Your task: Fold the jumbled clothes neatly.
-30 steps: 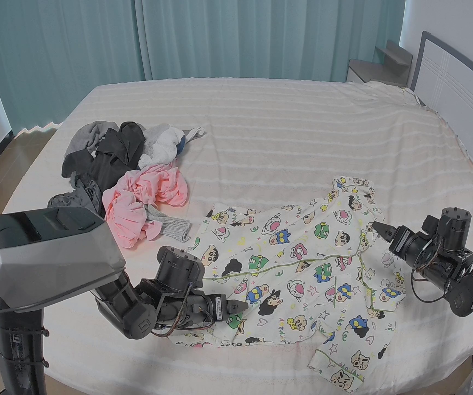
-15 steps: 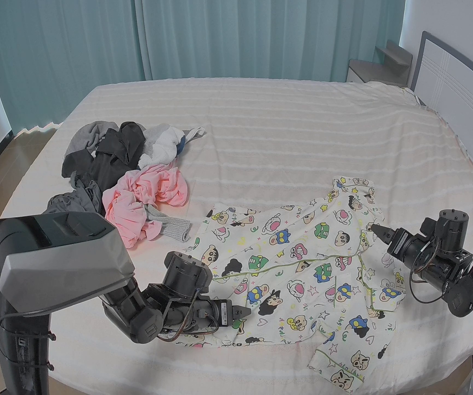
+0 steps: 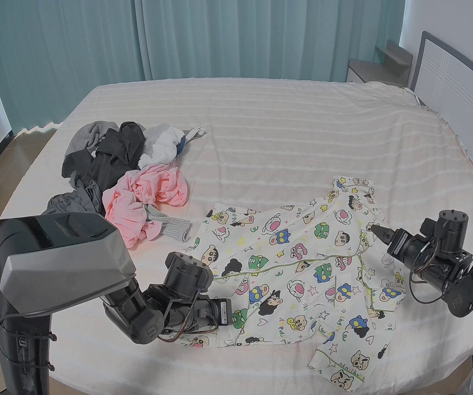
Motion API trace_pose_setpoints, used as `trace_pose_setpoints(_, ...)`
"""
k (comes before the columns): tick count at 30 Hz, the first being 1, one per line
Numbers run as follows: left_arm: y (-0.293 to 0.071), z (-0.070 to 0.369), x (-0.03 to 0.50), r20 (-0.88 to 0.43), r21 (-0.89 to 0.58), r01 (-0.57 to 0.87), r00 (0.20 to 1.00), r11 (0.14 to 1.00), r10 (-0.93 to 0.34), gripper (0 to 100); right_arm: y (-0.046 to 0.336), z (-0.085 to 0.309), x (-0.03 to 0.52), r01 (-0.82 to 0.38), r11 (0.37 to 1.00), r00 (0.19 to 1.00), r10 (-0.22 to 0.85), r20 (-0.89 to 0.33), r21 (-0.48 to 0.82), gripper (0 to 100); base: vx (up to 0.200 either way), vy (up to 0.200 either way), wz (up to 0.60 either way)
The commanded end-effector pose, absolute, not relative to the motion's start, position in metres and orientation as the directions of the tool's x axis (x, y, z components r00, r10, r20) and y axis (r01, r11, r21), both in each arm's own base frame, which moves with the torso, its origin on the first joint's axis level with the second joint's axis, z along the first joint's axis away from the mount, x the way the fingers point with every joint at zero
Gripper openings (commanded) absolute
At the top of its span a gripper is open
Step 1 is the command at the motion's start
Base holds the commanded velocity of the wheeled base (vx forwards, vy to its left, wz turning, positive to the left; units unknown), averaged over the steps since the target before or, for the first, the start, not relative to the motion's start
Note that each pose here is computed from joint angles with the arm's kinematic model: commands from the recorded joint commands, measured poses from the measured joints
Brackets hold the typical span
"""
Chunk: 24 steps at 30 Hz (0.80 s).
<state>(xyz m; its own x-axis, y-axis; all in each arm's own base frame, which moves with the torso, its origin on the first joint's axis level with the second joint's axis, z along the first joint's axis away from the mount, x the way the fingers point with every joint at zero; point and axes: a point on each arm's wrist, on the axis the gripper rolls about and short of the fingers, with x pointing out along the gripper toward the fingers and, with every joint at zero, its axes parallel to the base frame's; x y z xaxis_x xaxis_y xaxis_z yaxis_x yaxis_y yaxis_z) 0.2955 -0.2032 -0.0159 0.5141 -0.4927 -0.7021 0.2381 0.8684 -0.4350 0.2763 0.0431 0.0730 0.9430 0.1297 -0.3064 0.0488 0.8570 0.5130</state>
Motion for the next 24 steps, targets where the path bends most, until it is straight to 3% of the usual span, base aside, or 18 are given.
trace_pose_setpoints(1, -0.202, -0.014, 0.296, -0.699, -0.426, 0.233, 0.529, 0.874, -0.481, 0, 0.043, 0.072, 0.276, 0.05, 0.857, 0.942, 0.13, -0.309, 0.513, 100, 0.0, 0.0, 0.0)
trace_pose_setpoints(13, -0.177, 0.001, 0.311, -0.673, -0.305, 0.231, 0.635, 0.924, -0.381, 0, 0.043, 0.07, 0.274, 0.056, 0.859, 0.938, 0.129, -0.322, 0.509, 100, 0.0, 0.0, 0.0)
trace_pose_setpoints(24, -0.163, 0.006, 0.324, -0.628, -0.282, 0.232, 0.689, 0.931, -0.362, 0, 0.042, 0.068, 0.272, 0.062, 0.861, 0.935, 0.127, -0.331, 0.505, 100, 0.0, 0.0, 0.0)
